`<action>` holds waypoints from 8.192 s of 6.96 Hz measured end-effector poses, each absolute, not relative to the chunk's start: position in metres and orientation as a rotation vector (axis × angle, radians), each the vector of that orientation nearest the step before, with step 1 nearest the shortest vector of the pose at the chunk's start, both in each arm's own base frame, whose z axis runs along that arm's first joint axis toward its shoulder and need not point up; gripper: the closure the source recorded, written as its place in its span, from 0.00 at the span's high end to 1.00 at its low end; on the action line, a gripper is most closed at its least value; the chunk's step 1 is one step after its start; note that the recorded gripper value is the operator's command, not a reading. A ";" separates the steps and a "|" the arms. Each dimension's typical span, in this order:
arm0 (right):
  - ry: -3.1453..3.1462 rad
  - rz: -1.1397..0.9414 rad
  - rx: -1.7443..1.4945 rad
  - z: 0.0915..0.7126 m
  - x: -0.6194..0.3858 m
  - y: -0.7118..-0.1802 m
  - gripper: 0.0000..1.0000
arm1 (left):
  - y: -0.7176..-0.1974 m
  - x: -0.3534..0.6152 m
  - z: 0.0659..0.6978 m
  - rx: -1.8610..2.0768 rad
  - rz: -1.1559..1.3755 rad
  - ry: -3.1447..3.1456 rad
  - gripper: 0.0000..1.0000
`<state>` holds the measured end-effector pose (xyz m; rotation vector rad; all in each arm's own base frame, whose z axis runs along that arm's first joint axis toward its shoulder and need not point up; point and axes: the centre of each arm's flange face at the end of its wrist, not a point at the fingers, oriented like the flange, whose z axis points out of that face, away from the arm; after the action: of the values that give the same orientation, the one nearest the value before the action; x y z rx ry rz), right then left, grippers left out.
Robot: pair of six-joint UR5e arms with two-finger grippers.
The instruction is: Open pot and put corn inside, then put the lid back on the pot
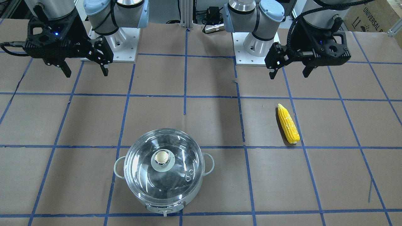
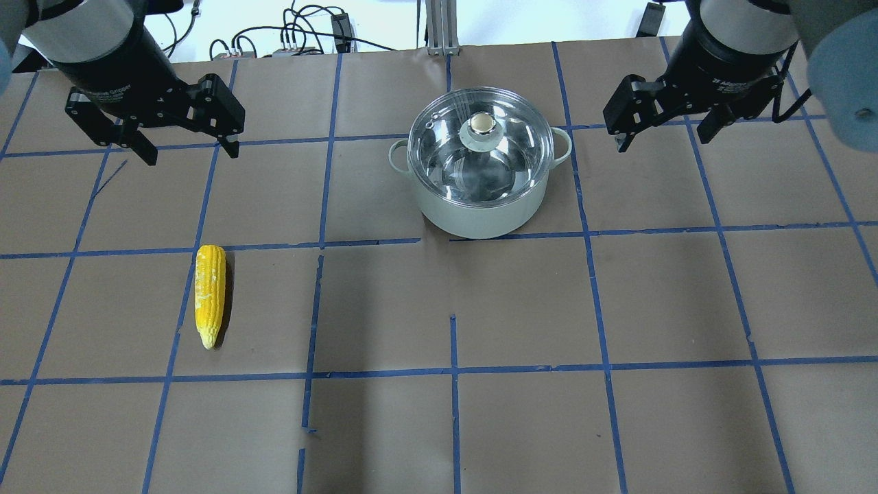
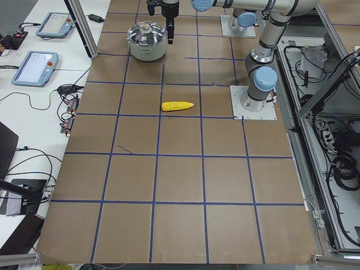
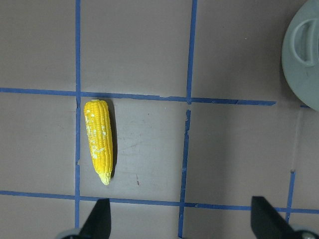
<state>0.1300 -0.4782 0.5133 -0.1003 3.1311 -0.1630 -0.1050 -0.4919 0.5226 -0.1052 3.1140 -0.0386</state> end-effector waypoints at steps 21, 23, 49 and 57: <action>3.099 -0.114 -0.349 0.343 0.299 -0.668 0.15 | -0.490 -0.106 0.521 -0.101 -0.025 3.111 1.00; 3.098 -0.113 -0.357 0.347 0.299 -0.668 0.14 | -0.490 -0.106 0.521 -0.101 -0.025 3.111 1.00; 3.113 -0.080 -0.382 0.352 0.296 -0.677 0.87 | -0.490 -0.106 0.521 -0.101 -0.022 3.110 1.00; 3.114 -0.076 -0.414 0.354 0.298 -0.675 0.15 | -0.489 -0.106 0.521 -0.096 -0.017 3.109 1.00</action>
<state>0.2977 -0.6754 0.3542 -0.4143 3.1139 -0.0756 -0.1056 -0.4892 0.5208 -0.0963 3.1089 -0.0166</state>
